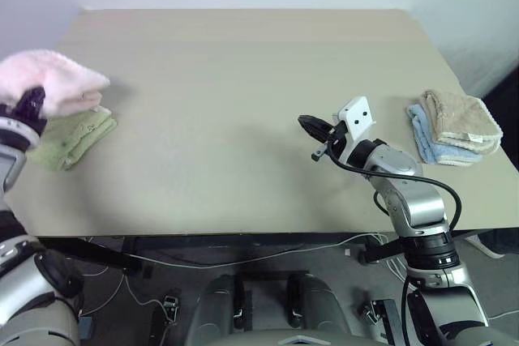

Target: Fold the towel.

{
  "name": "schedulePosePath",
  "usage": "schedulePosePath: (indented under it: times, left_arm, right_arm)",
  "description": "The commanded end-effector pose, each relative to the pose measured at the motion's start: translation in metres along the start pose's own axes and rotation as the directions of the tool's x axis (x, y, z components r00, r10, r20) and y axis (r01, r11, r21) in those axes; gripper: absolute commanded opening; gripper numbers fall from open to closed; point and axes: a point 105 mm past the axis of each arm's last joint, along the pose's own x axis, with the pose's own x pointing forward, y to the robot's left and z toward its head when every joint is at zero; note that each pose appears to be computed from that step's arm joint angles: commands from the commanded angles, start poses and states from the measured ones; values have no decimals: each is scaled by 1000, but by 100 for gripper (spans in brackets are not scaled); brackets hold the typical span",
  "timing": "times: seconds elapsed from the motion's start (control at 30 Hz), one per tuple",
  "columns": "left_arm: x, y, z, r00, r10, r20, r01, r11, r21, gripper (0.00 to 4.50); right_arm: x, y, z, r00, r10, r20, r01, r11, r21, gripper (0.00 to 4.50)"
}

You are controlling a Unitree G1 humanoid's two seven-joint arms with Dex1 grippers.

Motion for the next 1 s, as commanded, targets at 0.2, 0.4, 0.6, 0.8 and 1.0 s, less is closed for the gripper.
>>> schedulePosePath:
  times: [0.2,0.4,0.6,0.8,1.0]
  left_arm:
    - [-26,28,-10,998,47,32,-46,998,-47,64]
    - [-40,32,-11,997,23,71,-13,992,-127,261]
    - [-49,29,-17,999,3,53,3,994,-110,445]
    - [-62,-10,-62,980,-156,-124,162,986,38,445]
    - [-63,-60,-135,895,-255,-366,379,868,321,445]
  right_arm:
    - [7,4,18,998,46,53,-44,998,-43,0]
    - [10,5,18,997,57,53,-55,998,-43,0]
    - [9,8,16,997,60,50,-58,998,-39,0]
    - [10,10,14,997,58,49,-57,998,-27,0]
    - [14,13,12,997,55,53,-54,998,-8,0]
